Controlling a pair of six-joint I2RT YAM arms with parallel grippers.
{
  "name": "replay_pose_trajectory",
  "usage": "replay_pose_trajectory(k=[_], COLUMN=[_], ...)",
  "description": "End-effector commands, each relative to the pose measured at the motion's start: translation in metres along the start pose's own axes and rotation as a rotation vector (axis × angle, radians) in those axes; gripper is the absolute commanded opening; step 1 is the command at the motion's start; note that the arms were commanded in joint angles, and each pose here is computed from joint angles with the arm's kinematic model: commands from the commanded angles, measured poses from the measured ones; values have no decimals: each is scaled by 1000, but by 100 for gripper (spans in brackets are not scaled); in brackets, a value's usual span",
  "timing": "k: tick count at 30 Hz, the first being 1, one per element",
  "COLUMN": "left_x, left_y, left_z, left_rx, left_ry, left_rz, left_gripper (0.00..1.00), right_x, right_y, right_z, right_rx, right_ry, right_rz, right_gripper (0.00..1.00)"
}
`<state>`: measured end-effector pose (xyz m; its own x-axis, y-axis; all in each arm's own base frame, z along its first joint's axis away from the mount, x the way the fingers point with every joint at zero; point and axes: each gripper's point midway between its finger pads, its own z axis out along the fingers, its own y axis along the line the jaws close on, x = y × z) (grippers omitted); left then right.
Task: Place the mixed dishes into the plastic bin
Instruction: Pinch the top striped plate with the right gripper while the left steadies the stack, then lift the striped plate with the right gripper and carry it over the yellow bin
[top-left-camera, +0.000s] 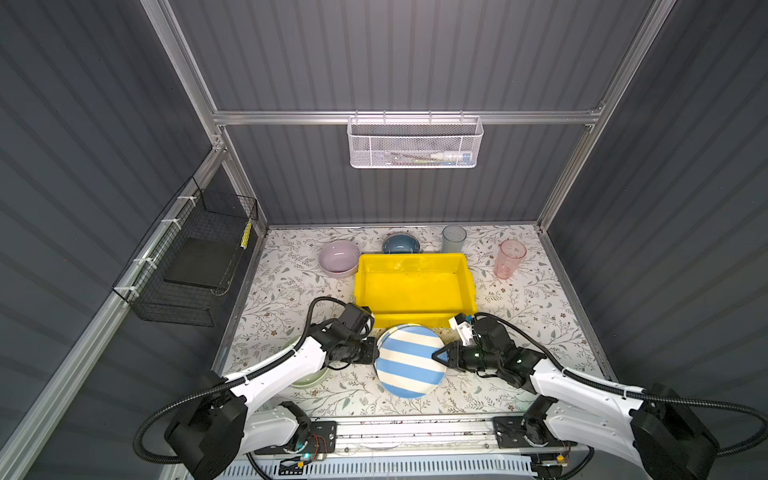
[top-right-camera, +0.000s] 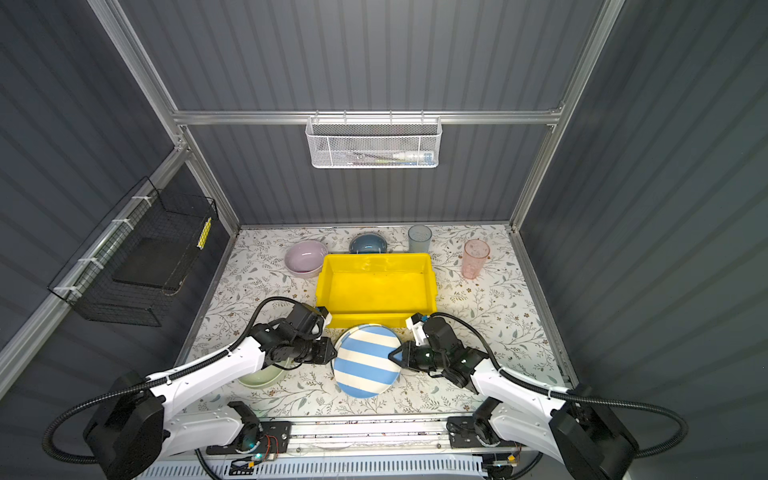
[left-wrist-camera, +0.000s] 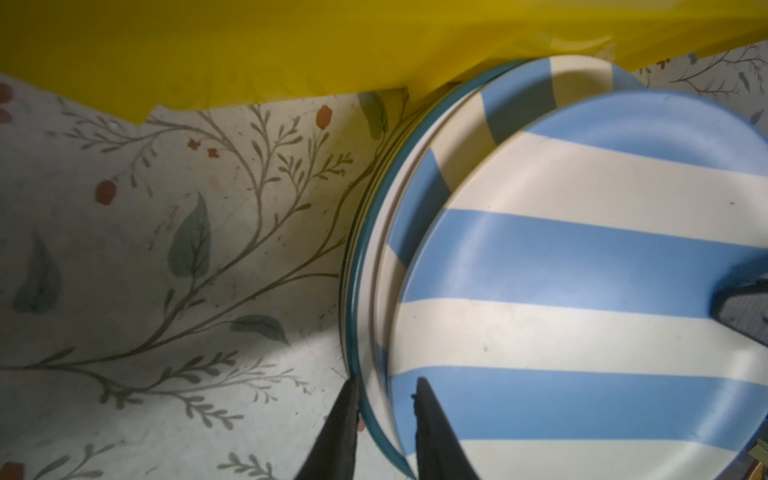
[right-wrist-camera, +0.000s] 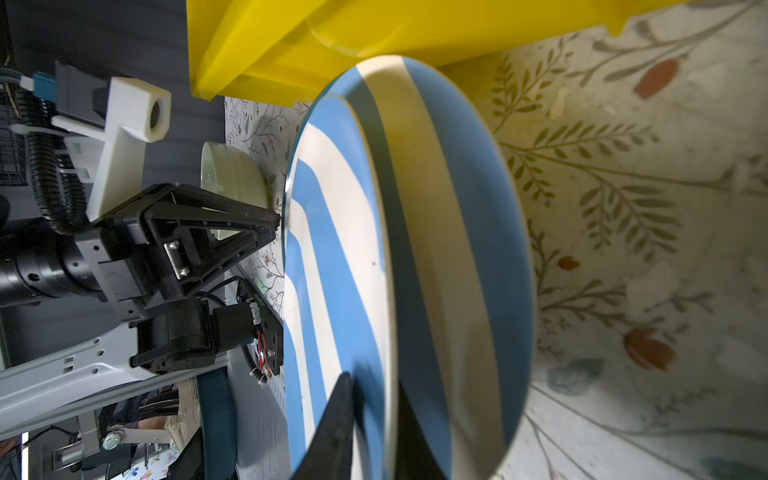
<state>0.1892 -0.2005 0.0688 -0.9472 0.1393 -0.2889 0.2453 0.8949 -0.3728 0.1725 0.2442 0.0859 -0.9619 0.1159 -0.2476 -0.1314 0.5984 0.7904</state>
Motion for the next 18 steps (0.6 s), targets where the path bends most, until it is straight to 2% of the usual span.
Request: replay_pose_trajectory(k=[1,7,11,14,18], left_x=[-2,-32,-57,-76,-96], left_y=[14,4,9,26,49], left_z=[-23,-59,-75,-83,-86], left_rx=[-111,-147,-168,-150,-188], left_ry=[0,-84,-126,-160,-183], left_rz=[1,42,36,-21,-47], left_gripper=[35,48,49,49,46], right_x=[-9,-13,-19,-25,-46], right_y=[19,43,58,68,87], right_z=[-9,-28,-40,-48,-62], right_rx=[-17,-30,-34,-20,-6], right_ry=[-21,-18,-31,-46,-103], right_rz=[-49,-126,-164,-190,-233], right_gripper=[13,11,9,9,9])
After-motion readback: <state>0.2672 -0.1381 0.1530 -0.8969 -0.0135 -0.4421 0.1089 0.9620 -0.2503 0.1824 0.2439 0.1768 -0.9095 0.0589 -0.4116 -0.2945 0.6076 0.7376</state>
